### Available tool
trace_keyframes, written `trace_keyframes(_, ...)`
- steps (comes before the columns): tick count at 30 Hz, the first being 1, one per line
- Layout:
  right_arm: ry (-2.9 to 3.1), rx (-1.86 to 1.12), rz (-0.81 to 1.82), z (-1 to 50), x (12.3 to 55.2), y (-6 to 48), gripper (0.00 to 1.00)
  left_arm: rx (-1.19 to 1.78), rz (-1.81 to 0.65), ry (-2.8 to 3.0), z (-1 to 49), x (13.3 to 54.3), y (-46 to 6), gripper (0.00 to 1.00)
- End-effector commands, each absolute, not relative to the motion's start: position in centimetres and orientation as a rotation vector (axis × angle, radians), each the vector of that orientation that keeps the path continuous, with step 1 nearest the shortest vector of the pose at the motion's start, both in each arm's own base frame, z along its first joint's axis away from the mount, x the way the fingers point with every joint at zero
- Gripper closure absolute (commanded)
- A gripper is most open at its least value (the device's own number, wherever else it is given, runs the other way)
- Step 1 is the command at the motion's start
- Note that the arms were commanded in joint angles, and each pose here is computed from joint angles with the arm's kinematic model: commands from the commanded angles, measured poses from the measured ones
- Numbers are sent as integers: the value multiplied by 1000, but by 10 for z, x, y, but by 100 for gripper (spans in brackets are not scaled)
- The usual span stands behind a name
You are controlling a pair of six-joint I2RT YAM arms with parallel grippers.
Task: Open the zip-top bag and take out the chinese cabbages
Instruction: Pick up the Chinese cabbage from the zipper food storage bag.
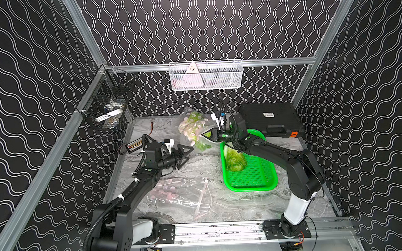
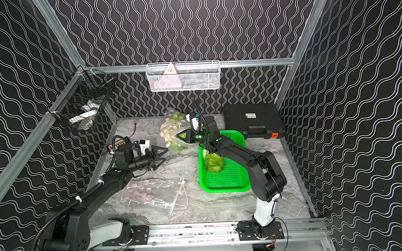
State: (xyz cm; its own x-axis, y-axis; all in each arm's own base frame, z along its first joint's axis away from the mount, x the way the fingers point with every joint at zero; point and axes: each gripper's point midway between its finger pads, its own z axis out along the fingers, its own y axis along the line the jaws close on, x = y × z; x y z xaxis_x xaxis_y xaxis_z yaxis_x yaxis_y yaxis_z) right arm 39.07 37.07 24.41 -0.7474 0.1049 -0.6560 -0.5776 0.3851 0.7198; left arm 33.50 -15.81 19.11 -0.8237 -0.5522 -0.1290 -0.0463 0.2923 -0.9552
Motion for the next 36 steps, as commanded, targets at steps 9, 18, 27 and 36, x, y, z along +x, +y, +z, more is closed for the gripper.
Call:
trace_keyframes(9, 1997, -466, 1532, 259, 370, 377, 100, -561, -1688, 1947, 205, 359, -164, 94)
trace_keyframes(18, 2091, -621, 1430, 250, 347, 365, 100, -480, -1271, 2158, 192, 346, -120, 100)
trace_keyframes(27, 2121, -743, 1429, 254, 322, 358, 100, -465, -1006, 2234, 189, 340, -75, 100)
trace_keyframes(36, 2154, -814, 1370, 249, 309, 348, 100, -537, -964, 2225, 180, 343, -55, 100)
